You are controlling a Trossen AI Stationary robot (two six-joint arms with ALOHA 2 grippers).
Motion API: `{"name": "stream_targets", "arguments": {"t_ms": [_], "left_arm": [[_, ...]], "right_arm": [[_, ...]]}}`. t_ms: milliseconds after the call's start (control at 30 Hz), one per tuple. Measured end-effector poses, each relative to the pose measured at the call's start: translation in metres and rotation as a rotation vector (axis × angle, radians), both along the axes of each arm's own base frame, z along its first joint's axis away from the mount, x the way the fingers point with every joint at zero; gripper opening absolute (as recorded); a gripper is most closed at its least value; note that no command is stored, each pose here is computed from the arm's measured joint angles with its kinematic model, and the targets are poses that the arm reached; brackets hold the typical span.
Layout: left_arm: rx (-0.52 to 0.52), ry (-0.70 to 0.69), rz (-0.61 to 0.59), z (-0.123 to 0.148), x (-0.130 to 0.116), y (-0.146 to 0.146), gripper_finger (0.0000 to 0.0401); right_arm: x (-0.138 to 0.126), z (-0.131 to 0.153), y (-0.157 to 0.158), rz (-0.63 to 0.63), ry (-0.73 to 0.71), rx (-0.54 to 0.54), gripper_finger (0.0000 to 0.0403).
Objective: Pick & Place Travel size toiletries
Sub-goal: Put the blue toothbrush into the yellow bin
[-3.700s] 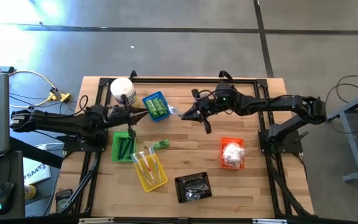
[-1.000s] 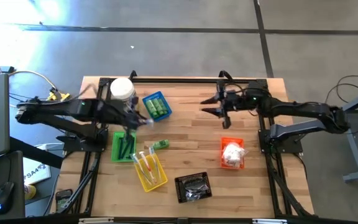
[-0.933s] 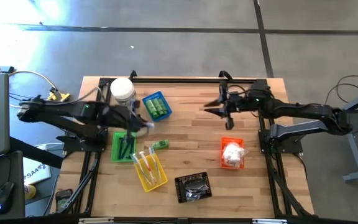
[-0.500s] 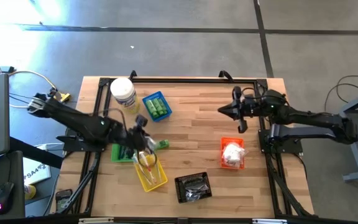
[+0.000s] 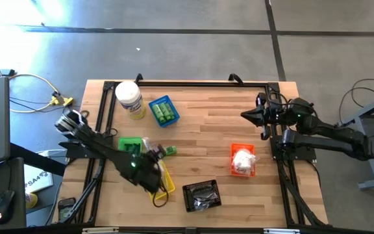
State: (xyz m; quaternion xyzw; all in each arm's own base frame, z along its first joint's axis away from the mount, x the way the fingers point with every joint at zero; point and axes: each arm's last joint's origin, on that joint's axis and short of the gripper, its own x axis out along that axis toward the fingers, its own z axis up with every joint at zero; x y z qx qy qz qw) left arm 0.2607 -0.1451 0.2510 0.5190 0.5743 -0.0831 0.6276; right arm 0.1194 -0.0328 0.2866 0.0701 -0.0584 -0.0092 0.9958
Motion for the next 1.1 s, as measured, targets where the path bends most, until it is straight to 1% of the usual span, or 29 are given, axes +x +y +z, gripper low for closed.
{"name": "stream_targets", "arguments": {"t_ms": [100,167,233,300,367,467,600,733,867,1000,1100], "left_arm": [[0.075,0.003,0.044,-0.011,0.008,-0.008,0.0021],[0.044,-0.055,0.087,-0.008,0.014,-0.011,0.0021],[0.008,-0.086,0.097,-0.002,0.016,-0.013,0.0021],[-0.017,-0.092,0.077,0.000,0.015,-0.019,0.0021],[-0.012,-0.073,0.042,0.001,0.011,-0.024,0.0021],[-0.024,-0.077,0.025,0.002,0.008,-0.029,0.0021],[-0.001,-0.054,0.007,0.001,0.005,-0.031,0.0021],[0.036,0.004,-0.036,-0.009,0.008,-0.035,0.0021],[0.117,0.093,-0.108,-0.028,0.013,-0.040,0.0021],[0.194,0.184,-0.127,-0.044,0.015,-0.040,0.0021],[0.224,0.232,-0.131,-0.051,0.015,-0.040,0.0022]], "right_arm": [[-0.001,0.000,0.000,0.002,-0.002,-0.005,0.0004],[0.000,-0.001,0.000,0.002,0.007,-0.005,0.0004],[0.000,-0.001,0.000,0.002,0.010,-0.012,0.0005],[0.000,-0.002,0.000,0.005,0.018,-0.012,0.0005],[0.000,-0.002,0.000,0.005,0.021,-0.012,0.0005],[0.000,-0.002,0.000,0.005,0.026,-0.013,0.0005],[0.000,-0.003,0.000,0.005,0.028,-0.014,0.0005],[0.000,-0.003,0.000,0.009,0.028,-0.018,0.0005],[0.000,-0.003,0.001,0.011,0.029,-0.017,0.0005],[0.000,-0.004,0.001,0.016,0.040,-0.014,0.0005],[0.000,-0.005,0.001,0.028,0.051,-0.011,0.0005]]}}
